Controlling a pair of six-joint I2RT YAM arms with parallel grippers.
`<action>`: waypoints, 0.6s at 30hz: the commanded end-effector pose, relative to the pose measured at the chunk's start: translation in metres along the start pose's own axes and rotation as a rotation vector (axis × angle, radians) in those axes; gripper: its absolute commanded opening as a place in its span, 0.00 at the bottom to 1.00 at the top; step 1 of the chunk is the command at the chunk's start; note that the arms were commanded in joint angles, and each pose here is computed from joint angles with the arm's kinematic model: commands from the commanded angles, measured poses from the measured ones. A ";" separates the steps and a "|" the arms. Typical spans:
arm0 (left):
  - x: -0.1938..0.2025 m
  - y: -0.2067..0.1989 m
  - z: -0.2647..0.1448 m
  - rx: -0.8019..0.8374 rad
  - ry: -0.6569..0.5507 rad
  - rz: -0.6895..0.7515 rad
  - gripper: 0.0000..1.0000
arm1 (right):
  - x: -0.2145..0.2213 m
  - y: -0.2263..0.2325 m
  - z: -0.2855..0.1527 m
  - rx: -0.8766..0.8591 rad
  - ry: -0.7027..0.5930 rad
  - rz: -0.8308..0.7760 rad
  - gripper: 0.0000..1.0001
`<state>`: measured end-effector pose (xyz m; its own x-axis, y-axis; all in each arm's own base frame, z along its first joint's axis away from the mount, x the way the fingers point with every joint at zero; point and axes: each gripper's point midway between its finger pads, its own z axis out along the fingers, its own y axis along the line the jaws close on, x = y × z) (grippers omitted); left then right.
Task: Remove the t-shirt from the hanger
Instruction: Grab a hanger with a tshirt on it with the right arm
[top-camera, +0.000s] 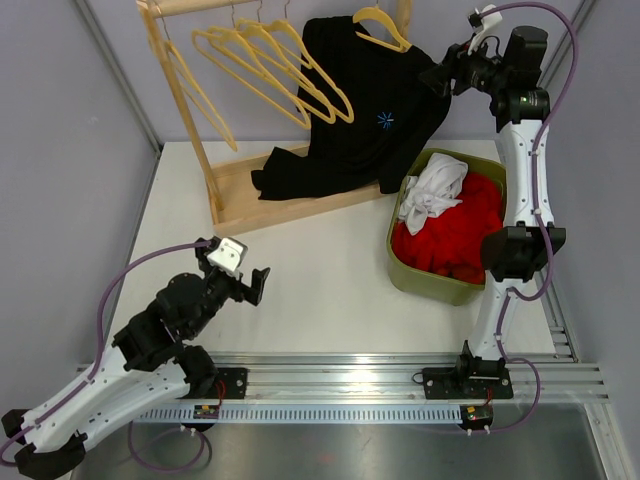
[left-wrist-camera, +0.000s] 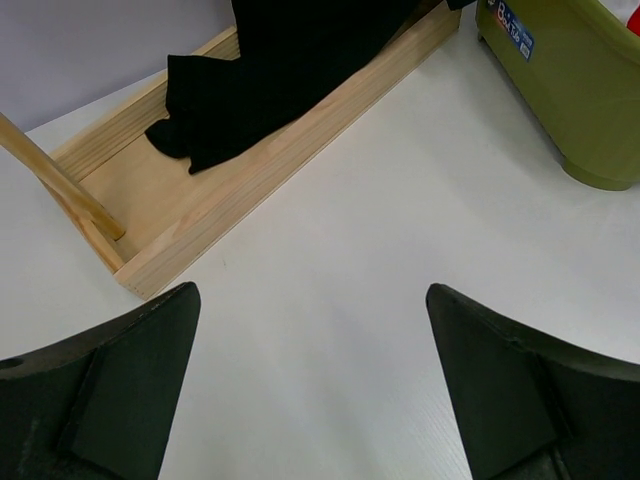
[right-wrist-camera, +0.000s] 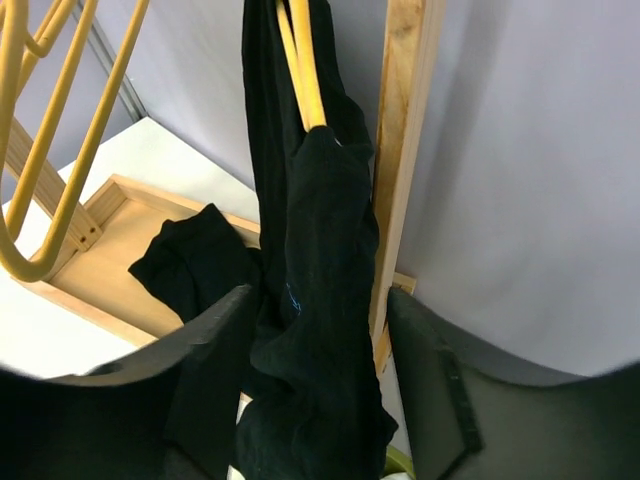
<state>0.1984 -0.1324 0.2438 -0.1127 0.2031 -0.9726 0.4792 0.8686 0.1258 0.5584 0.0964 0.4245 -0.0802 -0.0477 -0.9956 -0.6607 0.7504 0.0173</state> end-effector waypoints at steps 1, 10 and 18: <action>-0.004 0.004 0.004 -0.023 -0.014 0.008 0.99 | -0.024 0.010 0.002 -0.047 -0.069 -0.066 0.57; -0.004 0.005 0.003 -0.024 -0.016 0.006 0.99 | -0.010 0.013 0.009 -0.083 -0.046 -0.025 0.31; -0.004 0.005 0.003 -0.023 -0.016 0.004 0.99 | -0.005 0.016 0.014 -0.101 -0.038 -0.004 0.00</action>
<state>0.2007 -0.1309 0.2421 -0.1187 0.2110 -0.9703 0.4707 0.8724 0.1322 0.5629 0.1073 0.4119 -0.0955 -0.0367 -0.9947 -0.7063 0.7067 0.0418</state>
